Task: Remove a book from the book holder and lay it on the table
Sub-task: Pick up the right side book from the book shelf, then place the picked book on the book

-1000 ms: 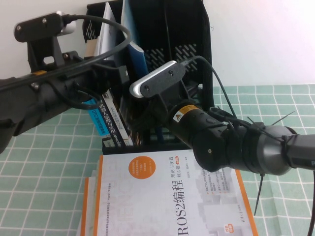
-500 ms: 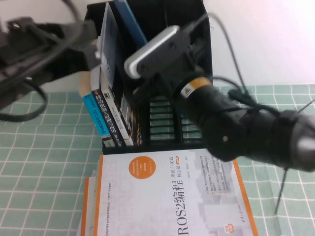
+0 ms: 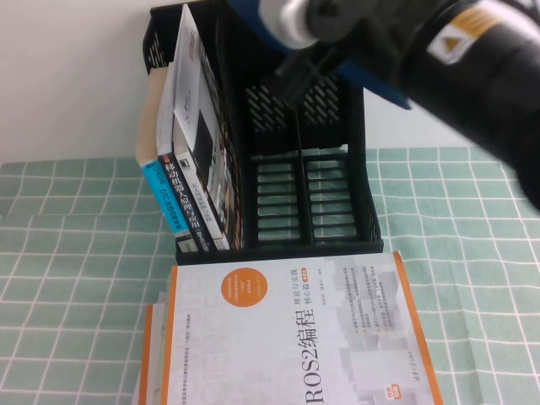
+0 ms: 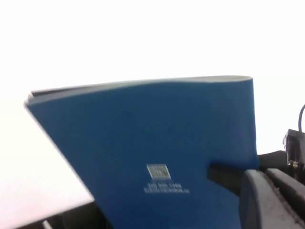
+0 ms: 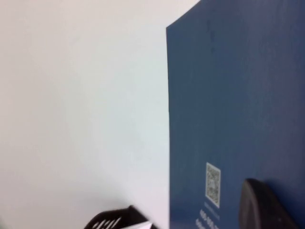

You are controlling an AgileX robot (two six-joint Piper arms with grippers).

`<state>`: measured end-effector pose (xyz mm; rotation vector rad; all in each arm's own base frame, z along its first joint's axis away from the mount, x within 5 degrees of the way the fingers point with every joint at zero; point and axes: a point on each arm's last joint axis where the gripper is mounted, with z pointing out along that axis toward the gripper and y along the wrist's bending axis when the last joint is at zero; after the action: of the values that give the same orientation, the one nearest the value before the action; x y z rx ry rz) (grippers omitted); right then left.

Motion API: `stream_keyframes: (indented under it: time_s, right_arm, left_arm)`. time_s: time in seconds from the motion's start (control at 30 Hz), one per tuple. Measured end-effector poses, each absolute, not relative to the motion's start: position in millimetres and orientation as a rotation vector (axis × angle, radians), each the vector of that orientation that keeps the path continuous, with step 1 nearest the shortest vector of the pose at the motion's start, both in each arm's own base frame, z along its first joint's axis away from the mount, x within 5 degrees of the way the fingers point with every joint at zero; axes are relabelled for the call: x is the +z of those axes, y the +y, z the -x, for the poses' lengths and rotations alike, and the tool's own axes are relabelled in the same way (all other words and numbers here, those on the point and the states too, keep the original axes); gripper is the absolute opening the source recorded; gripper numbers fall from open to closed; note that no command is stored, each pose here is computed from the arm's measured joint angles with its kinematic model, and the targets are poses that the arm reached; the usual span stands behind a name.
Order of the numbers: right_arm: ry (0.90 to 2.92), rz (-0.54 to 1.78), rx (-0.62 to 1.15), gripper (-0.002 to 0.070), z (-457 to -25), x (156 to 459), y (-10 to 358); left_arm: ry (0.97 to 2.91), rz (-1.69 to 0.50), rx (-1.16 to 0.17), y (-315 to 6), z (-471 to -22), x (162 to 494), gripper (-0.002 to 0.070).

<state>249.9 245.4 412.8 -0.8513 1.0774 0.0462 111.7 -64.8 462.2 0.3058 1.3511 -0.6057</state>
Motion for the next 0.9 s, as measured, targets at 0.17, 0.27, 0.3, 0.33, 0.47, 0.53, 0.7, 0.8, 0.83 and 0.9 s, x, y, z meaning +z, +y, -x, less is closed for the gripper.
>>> stream_keyframes:
  time_s: [0.17, 0.27, 0.3, 0.33, 0.47, 0.53, 0.7, 0.8, 0.83, 0.9]
  right_arm:
    - [1.127, 1.003, 0.094, 0.0022, -217, 435, 222]
    - [1.161, 1.095, 0.122, 0.0022, -197, 443, 209]
    - [1.177, 1.134, 0.132, 0.0022, -191, 444, 204]
    - [1.192, 1.168, 0.14, 0.0022, -186, 444, 201]
    - [1.28, 1.357, 0.165, 0.0022, -168, 435, 190]
    - [1.331, 1.462, 0.162, 0.0022, -164, 426, 188]
    - [1.419, 1.62, 0.139, 0.0022, -172, 401, 197]
    - [1.45, 1.677, 0.106, 0.0022, -184, 385, 207]
    - [1.458, 1.696, 0.095, 0.0022, -188, 379, 210]
    - [1.47, 1.729, 0.069, 0.0022, -195, 370, 215]
  left_arm:
    - [1.314, -0.368, -0.596, -60, -90, 466, -0.0003]
    - [1.334, -0.442, -0.567, -61, -85, 462, -0.0003]
    - [1.348, -0.471, -0.558, -62, -84, 460, -0.0003]
    - [1.369, -0.497, -0.555, -63, -84, 458, -0.0003]
    - [1.509, -0.558, -0.55, -66, -85, 444, -0.0003]
    - [1.622, -0.542, -0.551, -65, -88, 435, -0.0003]
    - [1.881, -0.363, -0.513, -58, -101, 410, -0.0003]
    - [1.988, -0.252, -0.477, -56, -112, 390, -0.0003]
    - [2.016, -0.227, -0.475, -56, -116, 385, -0.0003]
    - [2.045, -0.194, -0.486, -58, -120, 378, -0.0003]
